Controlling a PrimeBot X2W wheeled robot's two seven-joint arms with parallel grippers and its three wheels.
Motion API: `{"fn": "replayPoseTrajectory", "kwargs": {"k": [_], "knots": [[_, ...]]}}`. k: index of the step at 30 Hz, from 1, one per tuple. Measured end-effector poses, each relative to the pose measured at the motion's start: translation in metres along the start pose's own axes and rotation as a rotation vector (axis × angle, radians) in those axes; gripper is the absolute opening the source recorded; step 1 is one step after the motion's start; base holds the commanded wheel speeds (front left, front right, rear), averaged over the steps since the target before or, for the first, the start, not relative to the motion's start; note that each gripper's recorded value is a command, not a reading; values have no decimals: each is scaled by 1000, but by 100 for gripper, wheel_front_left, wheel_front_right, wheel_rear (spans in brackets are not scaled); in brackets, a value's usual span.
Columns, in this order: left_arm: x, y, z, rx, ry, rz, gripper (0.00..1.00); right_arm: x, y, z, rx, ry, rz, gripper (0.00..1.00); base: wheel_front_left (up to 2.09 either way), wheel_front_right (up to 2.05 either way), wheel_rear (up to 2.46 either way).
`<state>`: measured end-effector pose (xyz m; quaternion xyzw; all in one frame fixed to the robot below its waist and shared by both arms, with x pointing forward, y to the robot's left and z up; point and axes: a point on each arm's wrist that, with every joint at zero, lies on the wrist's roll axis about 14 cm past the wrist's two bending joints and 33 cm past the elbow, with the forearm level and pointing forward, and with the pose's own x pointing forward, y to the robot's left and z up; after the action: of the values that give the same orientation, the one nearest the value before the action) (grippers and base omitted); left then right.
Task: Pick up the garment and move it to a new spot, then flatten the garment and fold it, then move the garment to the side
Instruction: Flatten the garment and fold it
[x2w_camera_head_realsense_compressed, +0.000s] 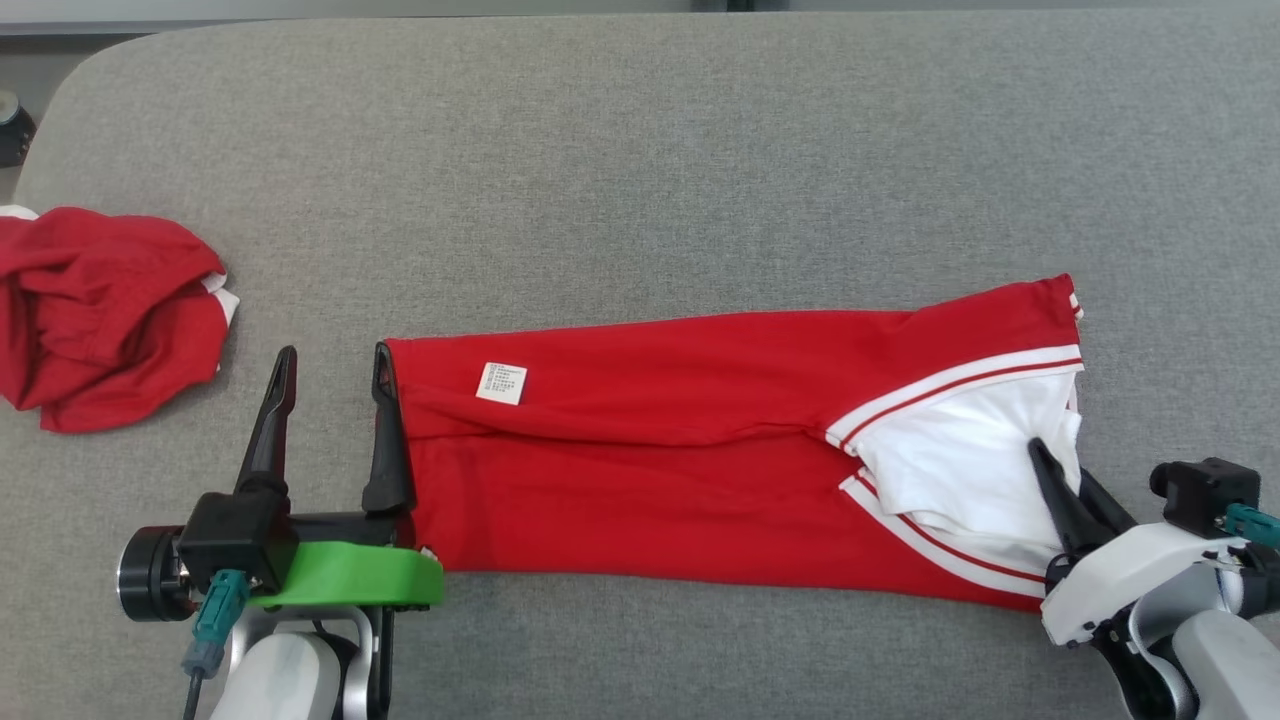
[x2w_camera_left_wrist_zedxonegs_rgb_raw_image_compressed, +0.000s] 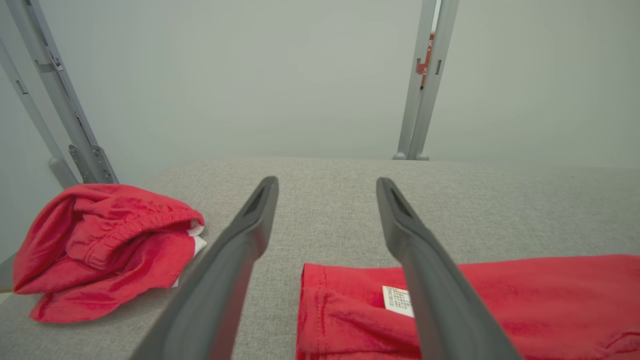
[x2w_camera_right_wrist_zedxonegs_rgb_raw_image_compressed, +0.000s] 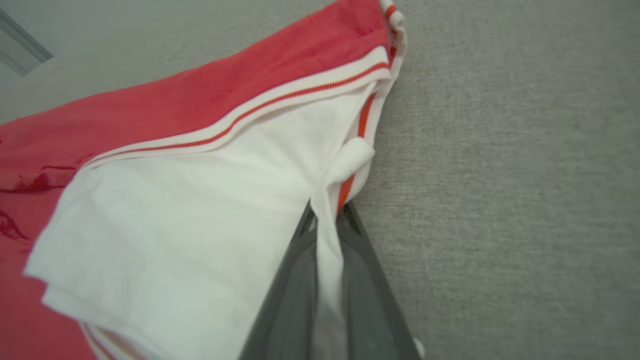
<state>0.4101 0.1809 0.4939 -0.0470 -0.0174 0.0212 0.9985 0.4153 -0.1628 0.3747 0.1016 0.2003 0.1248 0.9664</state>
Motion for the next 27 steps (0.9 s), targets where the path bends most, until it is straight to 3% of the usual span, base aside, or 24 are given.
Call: {"fn": "replayPoseTrajectory", "kwargs": {"k": [10, 13, 16, 20, 27], "knots": [[-1, -9, 2, 0, -9, -30, 100, -47, -89, 22, -34, -45, -228, 0, 0, 0, 0], [-2, -11, 3, -3, -14, -35, 100, -48, -88, 40, -60, -74, -217, 0, 0, 0, 0], [-4, -15, 5, -10, -17, -43, 100, -40, -67, 69, -118, -110, -149, 0, 0, 0, 0], [-8, -16, 7, -13, -23, -51, 100, -29, -9, 103, -192, -142, -5, 0, 0, 0, 0], [-16, -10, 15, -14, -42, -35, 100, -17, 114, 109, -171, -122, 287, 0, 0, 0, 0]]}}
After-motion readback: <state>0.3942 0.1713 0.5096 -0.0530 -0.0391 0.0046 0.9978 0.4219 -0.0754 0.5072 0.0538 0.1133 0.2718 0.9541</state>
